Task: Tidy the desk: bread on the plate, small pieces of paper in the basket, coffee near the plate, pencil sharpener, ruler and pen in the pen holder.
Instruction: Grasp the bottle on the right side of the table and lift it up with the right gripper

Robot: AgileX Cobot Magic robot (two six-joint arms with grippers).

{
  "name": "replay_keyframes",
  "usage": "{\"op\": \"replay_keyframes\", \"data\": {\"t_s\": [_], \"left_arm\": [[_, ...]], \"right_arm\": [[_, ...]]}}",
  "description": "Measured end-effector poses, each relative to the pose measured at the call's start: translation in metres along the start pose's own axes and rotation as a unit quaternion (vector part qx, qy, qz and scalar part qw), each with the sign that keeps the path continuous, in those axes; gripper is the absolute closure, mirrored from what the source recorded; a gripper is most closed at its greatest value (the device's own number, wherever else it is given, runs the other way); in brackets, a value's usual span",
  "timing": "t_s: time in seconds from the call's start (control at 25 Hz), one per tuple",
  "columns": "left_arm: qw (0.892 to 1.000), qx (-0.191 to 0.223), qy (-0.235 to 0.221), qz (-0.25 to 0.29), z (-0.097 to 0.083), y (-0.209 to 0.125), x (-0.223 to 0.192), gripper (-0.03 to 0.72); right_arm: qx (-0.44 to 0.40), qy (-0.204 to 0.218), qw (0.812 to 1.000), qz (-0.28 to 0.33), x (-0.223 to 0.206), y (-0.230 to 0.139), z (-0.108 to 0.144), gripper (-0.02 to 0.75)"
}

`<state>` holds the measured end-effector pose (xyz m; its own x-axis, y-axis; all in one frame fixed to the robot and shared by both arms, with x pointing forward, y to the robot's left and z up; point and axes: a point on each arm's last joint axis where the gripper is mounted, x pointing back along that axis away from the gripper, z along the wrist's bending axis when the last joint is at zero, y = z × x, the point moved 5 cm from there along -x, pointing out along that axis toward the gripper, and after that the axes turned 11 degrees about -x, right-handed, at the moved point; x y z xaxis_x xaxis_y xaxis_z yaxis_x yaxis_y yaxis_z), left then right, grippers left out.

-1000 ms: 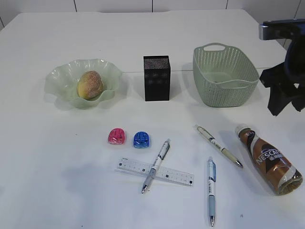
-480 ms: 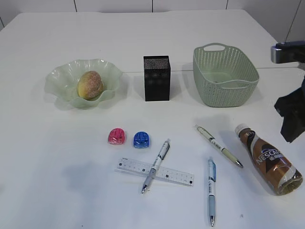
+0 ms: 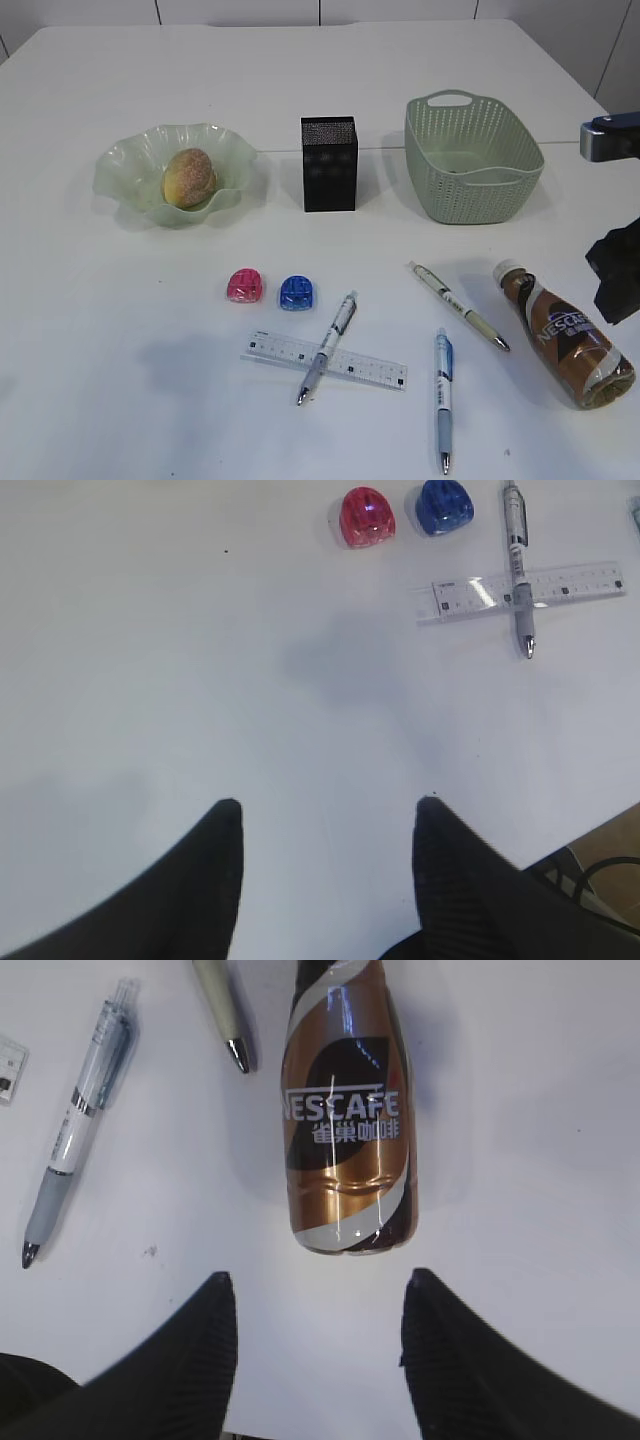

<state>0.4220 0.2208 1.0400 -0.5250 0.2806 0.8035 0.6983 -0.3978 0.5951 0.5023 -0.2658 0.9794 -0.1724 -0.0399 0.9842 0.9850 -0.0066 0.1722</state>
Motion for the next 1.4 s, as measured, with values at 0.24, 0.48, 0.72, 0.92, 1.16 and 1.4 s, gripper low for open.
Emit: {"op": "replay_keyframes", "data": {"t_s": [0.24,0.48,0.72,0.92,1.16,1.4], "left_arm": [[1.0,0.0,0.0,-0.002,0.0,0.001,0.0,0.305],[1.0,0.0,0.001,-0.008,0.0,0.002,0.0,0.304],[1.0,0.0,0.002,-0.011,0.001,0.003,0.0,0.305],[1.0,0.0,0.002,-0.012,0.001,0.003,0.0,0.305],[1.0,0.0,0.002,-0.012,0.001,0.003,0.0,0.304],[1.0,0.0,0.002,-0.013,0.001,0.004,0.0,0.304]], "right_arm": [[0.0,0.0,1.0,-0.001,-0.01,-0.005,-0.001,0.312],[0.003,-0.006,1.0,0.0,-0.025,-0.013,-0.004,0.307],[0.001,-0.018,1.0,0.001,-0.028,-0.013,-0.007,0.188],[0.004,-0.038,0.999,0.006,-0.032,-0.012,-0.012,0.145],[0.008,-0.041,0.999,-0.004,-0.033,-0.008,-0.013,0.168],[0.006,-0.032,0.999,-0.005,-0.034,-0.008,-0.011,0.174]]}}
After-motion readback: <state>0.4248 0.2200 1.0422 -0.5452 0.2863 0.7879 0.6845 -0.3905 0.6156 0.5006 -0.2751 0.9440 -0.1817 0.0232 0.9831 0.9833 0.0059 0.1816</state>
